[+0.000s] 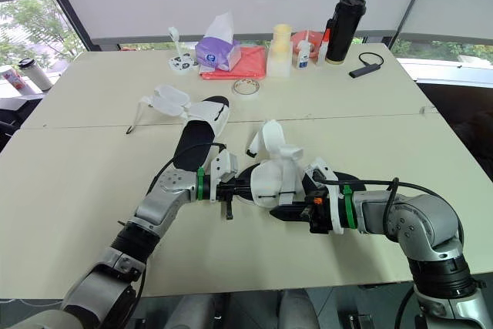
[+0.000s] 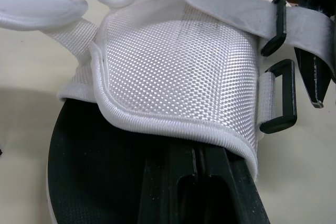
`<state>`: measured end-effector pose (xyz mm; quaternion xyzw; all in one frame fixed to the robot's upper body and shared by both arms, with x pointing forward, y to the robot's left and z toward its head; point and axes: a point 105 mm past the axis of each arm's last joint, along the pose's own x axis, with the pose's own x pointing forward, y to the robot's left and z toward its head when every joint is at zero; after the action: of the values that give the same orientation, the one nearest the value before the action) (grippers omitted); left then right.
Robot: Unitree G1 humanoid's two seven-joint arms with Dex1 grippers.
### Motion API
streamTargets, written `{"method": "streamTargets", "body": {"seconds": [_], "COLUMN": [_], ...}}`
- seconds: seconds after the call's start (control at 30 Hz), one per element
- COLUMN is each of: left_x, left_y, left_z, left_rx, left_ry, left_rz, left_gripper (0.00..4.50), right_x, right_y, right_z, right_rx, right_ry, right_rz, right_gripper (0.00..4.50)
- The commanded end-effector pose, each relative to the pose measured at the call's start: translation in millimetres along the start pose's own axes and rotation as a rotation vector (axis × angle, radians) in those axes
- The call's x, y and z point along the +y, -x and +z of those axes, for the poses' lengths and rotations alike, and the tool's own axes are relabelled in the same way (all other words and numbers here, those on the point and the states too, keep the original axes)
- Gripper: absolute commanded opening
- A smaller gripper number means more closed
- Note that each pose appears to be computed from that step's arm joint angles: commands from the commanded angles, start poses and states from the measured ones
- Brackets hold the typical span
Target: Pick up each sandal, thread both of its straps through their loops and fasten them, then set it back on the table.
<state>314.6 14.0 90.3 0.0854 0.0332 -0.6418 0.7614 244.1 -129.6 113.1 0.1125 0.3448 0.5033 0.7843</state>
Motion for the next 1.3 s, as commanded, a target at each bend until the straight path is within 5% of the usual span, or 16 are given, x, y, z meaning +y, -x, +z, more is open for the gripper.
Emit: {"method": "streamTargets", "body": {"seconds": [0.03, 0.43, 0.73, 0.97, 1.3], "left_x": [-4.7, -4.1, -9.4, -11.7, -10.3], "left_y": [-5.1, -3.5, -0.2, -0.7, -4.0], "left_z": [-0.3, 1.9, -1.1, -2.0, -0.5], "left_rx": [0.009, 0.007, 0.021, 0.024, 0.017], "left_ry": [-0.007, 0.002, 0.019, 0.024, 0.017], "left_rz": [-0.023, -0.018, -0.022, -0.027, -0.027], "left_gripper": [0.0, 0.0, 0.0, 0.0, 0.0], "right_x": [19.8, 49.4, 54.0, 59.3, 50.3], "right_y": [3.7, 19.0, 22.0, 33.7, 32.7], "right_z": [-4.4, -62.7, -62.1, -6.2, 64.6], "right_rx": [0.052, 0.392, 0.406, 0.238, -0.042], "right_ry": [0.073, 0.219, 0.343, 0.505, 0.414], "right_rz": [0.063, 0.206, 0.243, 0.185, 0.119], "right_gripper": [0.07, 0.07, 0.07, 0.07, 0.07]}}
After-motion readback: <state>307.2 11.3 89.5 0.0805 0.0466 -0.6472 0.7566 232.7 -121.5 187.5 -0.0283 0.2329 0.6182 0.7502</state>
